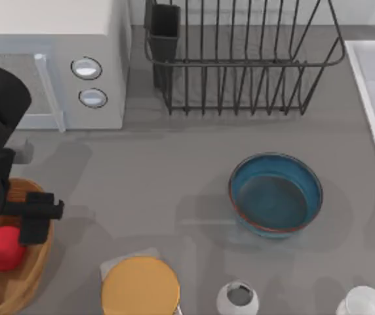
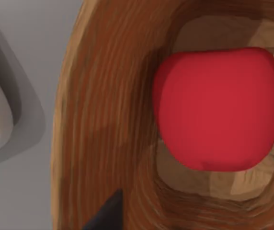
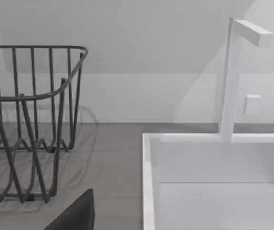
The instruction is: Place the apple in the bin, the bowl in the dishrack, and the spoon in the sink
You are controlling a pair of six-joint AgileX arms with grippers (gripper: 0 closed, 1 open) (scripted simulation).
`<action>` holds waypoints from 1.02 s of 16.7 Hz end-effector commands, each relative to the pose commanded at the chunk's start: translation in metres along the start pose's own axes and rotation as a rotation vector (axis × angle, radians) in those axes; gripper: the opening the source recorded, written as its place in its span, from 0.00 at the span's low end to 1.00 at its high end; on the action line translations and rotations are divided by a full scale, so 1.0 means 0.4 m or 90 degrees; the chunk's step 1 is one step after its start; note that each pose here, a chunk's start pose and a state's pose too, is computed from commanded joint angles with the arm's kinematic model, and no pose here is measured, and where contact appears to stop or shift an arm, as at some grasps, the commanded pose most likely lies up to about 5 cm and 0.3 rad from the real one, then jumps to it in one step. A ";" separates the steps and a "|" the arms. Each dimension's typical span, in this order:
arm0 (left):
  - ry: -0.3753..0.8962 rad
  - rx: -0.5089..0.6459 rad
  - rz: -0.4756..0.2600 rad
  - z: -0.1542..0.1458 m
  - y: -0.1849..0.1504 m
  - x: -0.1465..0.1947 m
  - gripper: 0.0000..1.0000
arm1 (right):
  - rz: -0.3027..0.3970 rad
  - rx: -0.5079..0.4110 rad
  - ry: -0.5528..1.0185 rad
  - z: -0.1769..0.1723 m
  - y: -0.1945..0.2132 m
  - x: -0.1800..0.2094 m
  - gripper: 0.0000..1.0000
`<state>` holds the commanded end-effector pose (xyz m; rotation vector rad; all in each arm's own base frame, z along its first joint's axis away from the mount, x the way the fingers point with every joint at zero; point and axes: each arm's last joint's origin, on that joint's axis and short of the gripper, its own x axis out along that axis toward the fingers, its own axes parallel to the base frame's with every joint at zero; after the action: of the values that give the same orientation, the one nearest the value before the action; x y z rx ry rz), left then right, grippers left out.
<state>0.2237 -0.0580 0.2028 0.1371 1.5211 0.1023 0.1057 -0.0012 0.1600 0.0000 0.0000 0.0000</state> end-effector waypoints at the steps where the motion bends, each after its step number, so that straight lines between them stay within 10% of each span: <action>1: 0.000 0.000 0.000 0.000 0.000 0.000 1.00 | 0.000 0.000 0.000 0.000 0.000 0.000 1.00; 10: -0.008 0.000 -0.003 -0.003 0.001 -0.002 1.00 | 0.000 0.000 0.000 0.000 0.000 0.000 1.00; 17: -0.203 -0.027 -0.065 -0.087 0.048 -0.019 1.00 | 0.000 0.000 0.000 0.000 0.000 0.000 1.00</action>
<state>0.1889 -0.0393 0.2119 0.0387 1.2050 0.0294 0.1057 -0.0012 0.1600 0.0000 0.0000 0.0000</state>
